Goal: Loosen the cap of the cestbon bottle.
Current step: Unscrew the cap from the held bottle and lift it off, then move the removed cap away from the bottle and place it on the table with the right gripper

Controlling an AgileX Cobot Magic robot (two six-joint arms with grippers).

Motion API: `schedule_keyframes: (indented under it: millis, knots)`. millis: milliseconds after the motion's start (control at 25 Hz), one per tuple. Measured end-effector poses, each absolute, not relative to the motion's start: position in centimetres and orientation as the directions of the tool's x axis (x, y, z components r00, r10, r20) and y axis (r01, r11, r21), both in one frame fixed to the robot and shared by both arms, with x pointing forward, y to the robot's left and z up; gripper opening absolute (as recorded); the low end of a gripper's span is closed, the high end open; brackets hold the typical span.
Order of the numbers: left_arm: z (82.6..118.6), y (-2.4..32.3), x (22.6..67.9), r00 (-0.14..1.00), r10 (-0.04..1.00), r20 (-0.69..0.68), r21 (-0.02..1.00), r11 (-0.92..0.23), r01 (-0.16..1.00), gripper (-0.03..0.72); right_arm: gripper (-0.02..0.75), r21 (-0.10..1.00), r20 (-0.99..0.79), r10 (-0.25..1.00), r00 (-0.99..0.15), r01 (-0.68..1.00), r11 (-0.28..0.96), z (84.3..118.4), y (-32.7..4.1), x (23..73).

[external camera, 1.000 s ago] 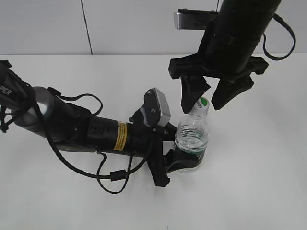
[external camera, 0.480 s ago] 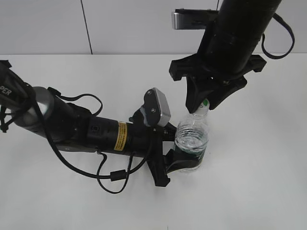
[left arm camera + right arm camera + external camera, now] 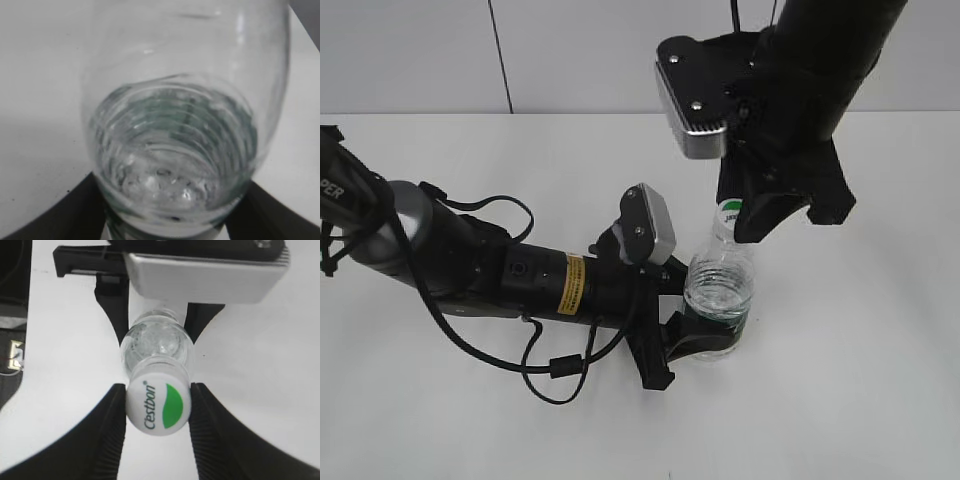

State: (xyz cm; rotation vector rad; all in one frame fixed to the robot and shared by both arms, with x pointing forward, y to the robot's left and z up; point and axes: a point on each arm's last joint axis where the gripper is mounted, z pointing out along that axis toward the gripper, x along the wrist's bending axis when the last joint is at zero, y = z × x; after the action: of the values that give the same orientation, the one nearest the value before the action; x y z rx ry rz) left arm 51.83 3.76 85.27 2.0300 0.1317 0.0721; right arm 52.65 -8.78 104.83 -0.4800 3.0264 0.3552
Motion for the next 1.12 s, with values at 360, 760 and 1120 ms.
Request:
schedule_keyframes:
  millis: [360,760,1120]
  knots:
    - [85.3,3.8,51.8,0.992,0.125,-0.007,0.895,-0.441,0.062,0.412,0.297,0.198,-0.126,-0.393,-0.911,-0.411,0.890,105.1,-8.9,52.6]
    - [85.3,3.8,51.8,0.992,0.126,-0.009,0.895,-0.441,0.064,0.412,0.295,0.226,-0.278,-0.356,-0.892,-0.421,0.878,110.5,-9.8,51.2]
    - [85.3,3.8,51.8,0.992,0.126,-0.010,0.895,-0.441,0.065,0.412,0.295,0.306,-0.172,0.030,-0.985,-0.024,0.952,110.5,-10.0,51.3]
